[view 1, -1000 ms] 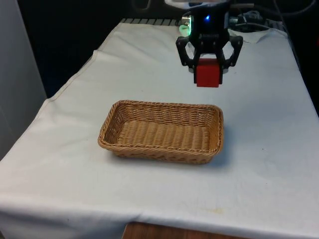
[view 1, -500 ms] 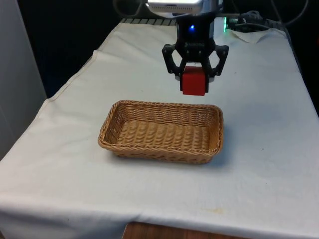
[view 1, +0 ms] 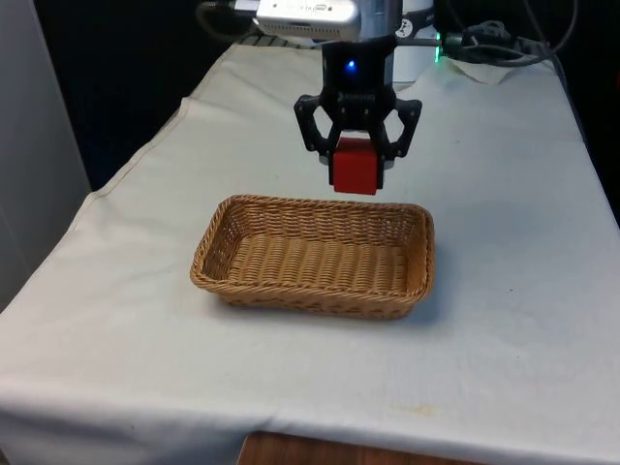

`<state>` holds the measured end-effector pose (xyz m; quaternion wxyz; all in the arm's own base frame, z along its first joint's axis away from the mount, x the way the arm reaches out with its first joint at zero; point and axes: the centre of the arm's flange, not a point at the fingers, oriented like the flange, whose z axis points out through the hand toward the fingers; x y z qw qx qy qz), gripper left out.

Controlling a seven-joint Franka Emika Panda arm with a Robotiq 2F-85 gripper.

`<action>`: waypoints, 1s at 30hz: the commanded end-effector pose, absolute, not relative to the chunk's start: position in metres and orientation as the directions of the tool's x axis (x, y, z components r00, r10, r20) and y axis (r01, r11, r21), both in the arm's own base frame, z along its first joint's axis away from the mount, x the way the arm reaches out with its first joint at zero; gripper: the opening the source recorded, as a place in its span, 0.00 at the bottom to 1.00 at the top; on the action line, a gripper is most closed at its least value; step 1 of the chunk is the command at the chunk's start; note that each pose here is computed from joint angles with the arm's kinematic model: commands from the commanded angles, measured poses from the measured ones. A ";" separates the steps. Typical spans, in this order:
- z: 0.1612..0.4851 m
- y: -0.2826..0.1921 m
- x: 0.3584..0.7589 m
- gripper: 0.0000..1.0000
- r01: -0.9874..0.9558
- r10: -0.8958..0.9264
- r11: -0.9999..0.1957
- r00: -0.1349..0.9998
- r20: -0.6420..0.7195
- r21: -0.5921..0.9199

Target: Pick up the cube and place it into the basket.

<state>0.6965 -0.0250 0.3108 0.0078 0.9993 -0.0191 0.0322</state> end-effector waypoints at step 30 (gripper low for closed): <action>0.284 -0.036 0.700 0.01 -0.034 -0.032 -0.999 0.996 0.078 0.031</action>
